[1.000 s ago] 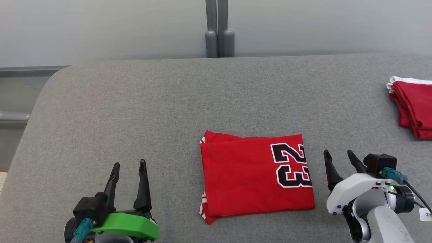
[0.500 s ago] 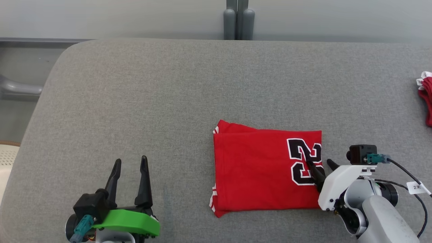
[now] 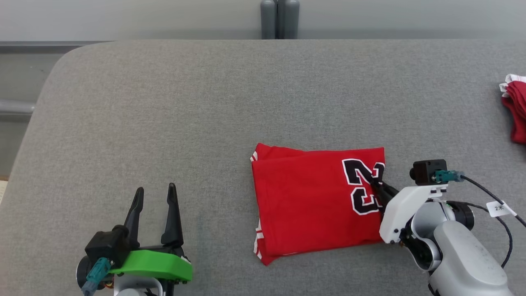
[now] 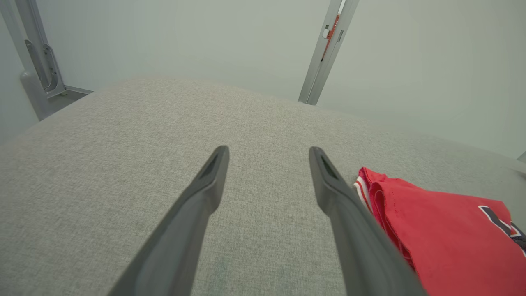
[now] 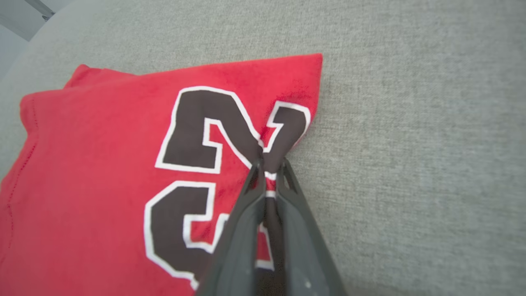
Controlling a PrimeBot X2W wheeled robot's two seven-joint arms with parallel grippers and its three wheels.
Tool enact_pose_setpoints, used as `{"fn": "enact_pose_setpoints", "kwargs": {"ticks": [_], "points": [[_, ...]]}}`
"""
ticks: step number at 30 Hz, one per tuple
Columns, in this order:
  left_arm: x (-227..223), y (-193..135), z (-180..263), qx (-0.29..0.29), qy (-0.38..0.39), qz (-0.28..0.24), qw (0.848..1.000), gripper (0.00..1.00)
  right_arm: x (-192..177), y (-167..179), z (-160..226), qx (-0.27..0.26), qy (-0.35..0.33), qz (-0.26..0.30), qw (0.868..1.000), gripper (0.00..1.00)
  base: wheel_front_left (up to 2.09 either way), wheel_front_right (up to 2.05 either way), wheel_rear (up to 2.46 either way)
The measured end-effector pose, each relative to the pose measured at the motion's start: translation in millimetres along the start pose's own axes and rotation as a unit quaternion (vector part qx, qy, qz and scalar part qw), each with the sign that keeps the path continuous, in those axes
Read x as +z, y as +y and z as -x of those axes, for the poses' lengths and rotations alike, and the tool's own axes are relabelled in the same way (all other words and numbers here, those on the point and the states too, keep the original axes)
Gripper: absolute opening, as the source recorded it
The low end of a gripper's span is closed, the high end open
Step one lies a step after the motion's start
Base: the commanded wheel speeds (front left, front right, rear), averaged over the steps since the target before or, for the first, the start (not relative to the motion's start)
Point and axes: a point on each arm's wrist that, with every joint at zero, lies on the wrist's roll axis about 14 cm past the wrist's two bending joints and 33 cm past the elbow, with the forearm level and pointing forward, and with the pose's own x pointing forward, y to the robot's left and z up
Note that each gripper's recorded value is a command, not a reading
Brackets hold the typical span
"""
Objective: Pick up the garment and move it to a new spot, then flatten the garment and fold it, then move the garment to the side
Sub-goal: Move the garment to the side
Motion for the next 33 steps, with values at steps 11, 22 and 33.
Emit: {"fn": "enact_pose_setpoints", "kwargs": {"ticks": [11,22,33], "points": [[-15,-44,-22,-0.075,0.017,-0.012,0.997,1.00,36,-88,47,-0.114,-0.076,-0.002,0.991,0.00,0.00,0.00,0.00],[-38,-125,-54,-0.205,0.037,-0.025,0.978,1.00,44,-162,124,-0.237,-0.138,-0.039,0.961,0.00,0.00,0.00,0.00],[-74,-166,-65,-0.265,0.075,-0.015,0.961,1.00,47,-191,148,-0.292,-0.150,-0.035,0.944,0.00,0.00,0.00,0.00]]}}
